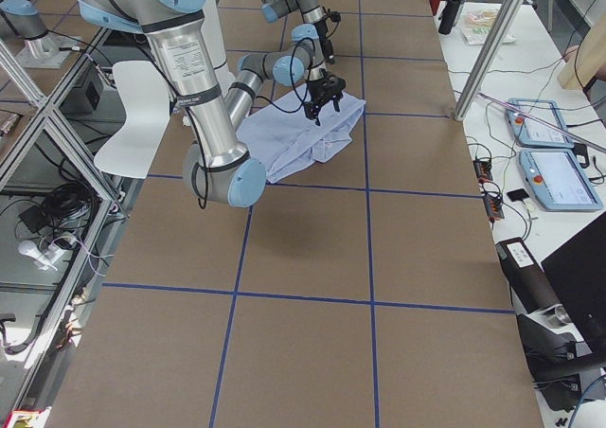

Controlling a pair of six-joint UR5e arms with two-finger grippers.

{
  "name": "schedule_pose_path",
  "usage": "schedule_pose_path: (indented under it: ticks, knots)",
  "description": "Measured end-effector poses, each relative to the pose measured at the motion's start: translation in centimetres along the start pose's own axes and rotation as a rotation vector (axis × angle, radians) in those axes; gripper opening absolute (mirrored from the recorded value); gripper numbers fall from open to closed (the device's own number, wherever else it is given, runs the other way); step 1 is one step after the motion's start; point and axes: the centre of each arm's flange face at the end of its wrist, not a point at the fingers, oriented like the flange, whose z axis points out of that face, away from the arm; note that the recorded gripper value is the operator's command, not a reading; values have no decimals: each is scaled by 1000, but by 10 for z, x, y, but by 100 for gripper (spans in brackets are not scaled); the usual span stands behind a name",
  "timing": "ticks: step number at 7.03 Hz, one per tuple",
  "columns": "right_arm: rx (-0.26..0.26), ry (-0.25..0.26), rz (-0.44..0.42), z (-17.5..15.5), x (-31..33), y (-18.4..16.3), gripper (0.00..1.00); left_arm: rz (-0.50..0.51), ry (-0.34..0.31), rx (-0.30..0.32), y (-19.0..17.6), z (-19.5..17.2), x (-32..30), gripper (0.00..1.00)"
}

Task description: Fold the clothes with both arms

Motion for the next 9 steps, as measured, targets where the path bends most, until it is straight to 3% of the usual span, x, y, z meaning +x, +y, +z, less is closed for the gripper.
schedule_pose_path:
  ticks: [2,4,6,9]
  knots:
    - [2,-1,-21,0,-1,-2,100,108,59,-44,36,5,-18,61]
    - [4,-3,-31,0,-1,-4,100,274,106,-10,44,17,-27,60]
    - [10,-4,-37,-1,-2,-9,100,305,134,3,45,32,-33,60]
    - [13,-3,-39,-1,-3,-11,100,310,124,5,45,43,-38,59]
